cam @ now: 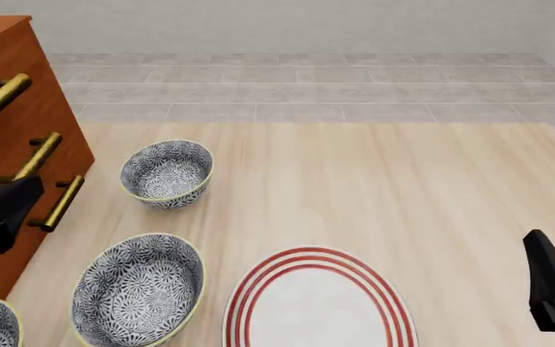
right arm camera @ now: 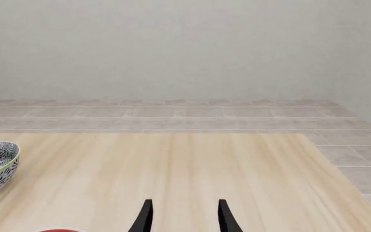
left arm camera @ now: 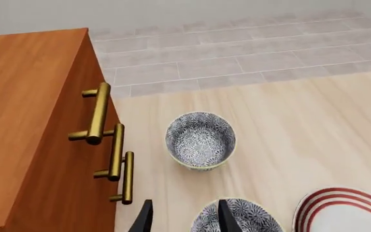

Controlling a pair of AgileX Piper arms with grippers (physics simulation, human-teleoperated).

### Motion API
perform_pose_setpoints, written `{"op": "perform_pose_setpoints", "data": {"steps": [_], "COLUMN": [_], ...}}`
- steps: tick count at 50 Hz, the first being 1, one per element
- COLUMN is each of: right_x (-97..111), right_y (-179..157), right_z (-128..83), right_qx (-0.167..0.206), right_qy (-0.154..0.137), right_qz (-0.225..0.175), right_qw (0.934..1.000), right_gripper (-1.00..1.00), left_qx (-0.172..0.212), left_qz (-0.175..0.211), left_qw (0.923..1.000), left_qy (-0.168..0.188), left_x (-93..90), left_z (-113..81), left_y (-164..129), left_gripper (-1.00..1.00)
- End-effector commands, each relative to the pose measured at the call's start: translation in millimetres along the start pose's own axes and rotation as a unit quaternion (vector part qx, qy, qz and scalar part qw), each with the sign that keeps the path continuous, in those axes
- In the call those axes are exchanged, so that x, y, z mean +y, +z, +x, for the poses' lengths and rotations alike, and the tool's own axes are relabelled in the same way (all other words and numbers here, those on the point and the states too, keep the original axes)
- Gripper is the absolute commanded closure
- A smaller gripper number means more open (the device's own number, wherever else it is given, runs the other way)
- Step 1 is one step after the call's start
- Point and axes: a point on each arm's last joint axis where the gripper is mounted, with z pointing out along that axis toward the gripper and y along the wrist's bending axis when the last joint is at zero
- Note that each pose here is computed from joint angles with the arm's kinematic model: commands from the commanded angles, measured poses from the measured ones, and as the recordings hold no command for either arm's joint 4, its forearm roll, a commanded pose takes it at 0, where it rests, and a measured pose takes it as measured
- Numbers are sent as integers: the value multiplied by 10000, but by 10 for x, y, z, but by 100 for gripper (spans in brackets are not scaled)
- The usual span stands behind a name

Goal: Put the bowl at the front on the plate.

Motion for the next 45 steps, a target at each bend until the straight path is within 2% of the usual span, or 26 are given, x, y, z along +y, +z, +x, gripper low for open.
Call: {"op": "perform_pose_setpoints", "data": {"steps": [1, 13, 25, 32, 45], "right_x": [0, 0, 0, 0, 0], "right_y": [-3, -2, -2, -2, -2], "right_z": [-5, 1, 1, 2, 1], "right_qx": [-1, -1, 0, 0, 0], "right_qy": [0, 0, 1, 1, 0], "right_qz": [0, -1, 0, 0, 1], "right_qw": [10000, 10000, 10000, 10000, 10000], "right_gripper": [-100, -100, -100, -100, -100], "left_qx": [448, 600, 928, 1119, 1475], "left_qz": [1, -32, -387, -623, -793], "left_qw": [9989, 9981, 9947, 9914, 9855], "left_qy": [-111, -159, -215, -264, -278], "left_x": [-3, -6, -2, 0, 4], "left_z": [111, 271, 440, 500, 672], "left_y": [-248, -514, -677, -692, -618], "left_gripper": [-100, -100, -100, -100, -100]}}
